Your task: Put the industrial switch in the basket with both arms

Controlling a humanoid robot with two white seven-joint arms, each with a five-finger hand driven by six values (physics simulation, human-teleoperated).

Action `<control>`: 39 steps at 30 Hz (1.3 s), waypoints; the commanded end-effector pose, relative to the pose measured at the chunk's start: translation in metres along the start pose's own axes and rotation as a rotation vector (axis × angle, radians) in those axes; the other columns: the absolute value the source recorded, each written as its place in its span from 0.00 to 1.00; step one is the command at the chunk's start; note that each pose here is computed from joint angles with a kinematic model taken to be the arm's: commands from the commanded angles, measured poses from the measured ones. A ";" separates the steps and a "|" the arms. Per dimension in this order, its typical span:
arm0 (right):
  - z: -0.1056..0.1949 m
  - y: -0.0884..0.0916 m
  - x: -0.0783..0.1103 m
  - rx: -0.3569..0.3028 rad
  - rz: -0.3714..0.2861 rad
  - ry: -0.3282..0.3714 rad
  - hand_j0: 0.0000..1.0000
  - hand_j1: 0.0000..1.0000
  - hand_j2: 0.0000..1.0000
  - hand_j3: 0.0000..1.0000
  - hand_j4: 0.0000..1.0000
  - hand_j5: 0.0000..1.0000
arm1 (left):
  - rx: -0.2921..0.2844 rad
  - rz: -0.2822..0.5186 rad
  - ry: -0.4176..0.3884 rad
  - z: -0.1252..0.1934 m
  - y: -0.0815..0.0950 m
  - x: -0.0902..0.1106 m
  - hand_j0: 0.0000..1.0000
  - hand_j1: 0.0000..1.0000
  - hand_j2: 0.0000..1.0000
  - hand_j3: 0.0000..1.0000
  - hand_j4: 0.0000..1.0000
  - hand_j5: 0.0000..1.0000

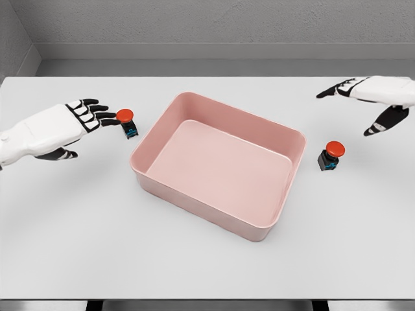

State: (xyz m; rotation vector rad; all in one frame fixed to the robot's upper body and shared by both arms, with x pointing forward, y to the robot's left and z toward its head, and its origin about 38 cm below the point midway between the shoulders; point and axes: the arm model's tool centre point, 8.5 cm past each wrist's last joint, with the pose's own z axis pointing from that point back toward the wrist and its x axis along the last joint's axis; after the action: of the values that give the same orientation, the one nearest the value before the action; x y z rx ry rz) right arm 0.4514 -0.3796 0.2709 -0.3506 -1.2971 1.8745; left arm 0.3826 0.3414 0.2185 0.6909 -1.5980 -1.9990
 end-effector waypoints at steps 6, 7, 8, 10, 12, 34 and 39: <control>0.004 -0.002 -0.001 -0.031 -0.008 0.005 1.00 1.00 1.00 1.00 1.00 1.00 | 0.031 0.024 0.045 -0.004 0.001 -0.017 1.00 1.00 1.00 1.00 1.00 1.00; 0.003 0.003 -0.003 -0.024 -0.021 0.008 1.00 1.00 1.00 1.00 1.00 1.00 | 0.022 0.024 0.050 -0.010 -0.005 -0.018 1.00 1.00 1.00 1.00 1.00 1.00; 0.003 0.008 -0.005 -0.036 -0.037 0.013 1.00 1.00 1.00 1.00 1.00 1.00 | 0.019 0.024 0.059 -0.013 -0.009 -0.020 1.00 1.00 1.00 1.00 1.00 1.00; 0.002 0.018 -0.007 -0.065 -0.052 0.019 1.00 1.00 1.00 1.00 1.00 1.00 | 0.031 0.046 0.073 -0.026 -0.014 -0.025 1.00 1.00 1.00 1.00 1.00 1.00; 0.002 0.019 -0.008 -0.061 -0.055 0.028 1.00 1.00 1.00 1.00 1.00 1.00 | 0.008 0.064 0.071 -0.052 -0.024 -0.031 1.00 1.00 1.00 1.00 1.00 1.00; -0.014 0.066 -0.008 0.061 -0.114 0.012 0.97 0.97 0.97 0.97 0.97 0.97 | -0.071 0.084 0.102 -0.123 -0.049 -0.042 1.00 1.00 1.00 1.00 1.00 1.00; -0.022 0.069 -0.007 0.069 -0.106 0.010 0.88 0.88 0.88 0.88 0.88 0.88 | -0.074 0.088 0.083 -0.130 -0.051 -0.035 1.00 1.00 1.00 1.00 1.00 1.00</control>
State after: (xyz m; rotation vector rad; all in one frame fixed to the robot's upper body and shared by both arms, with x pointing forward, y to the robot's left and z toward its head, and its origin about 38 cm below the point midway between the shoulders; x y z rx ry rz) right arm 0.4371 -0.3814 0.2006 -0.2511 -1.2168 1.8243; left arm 0.4913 0.2817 0.1492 0.6663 -1.4702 -1.9335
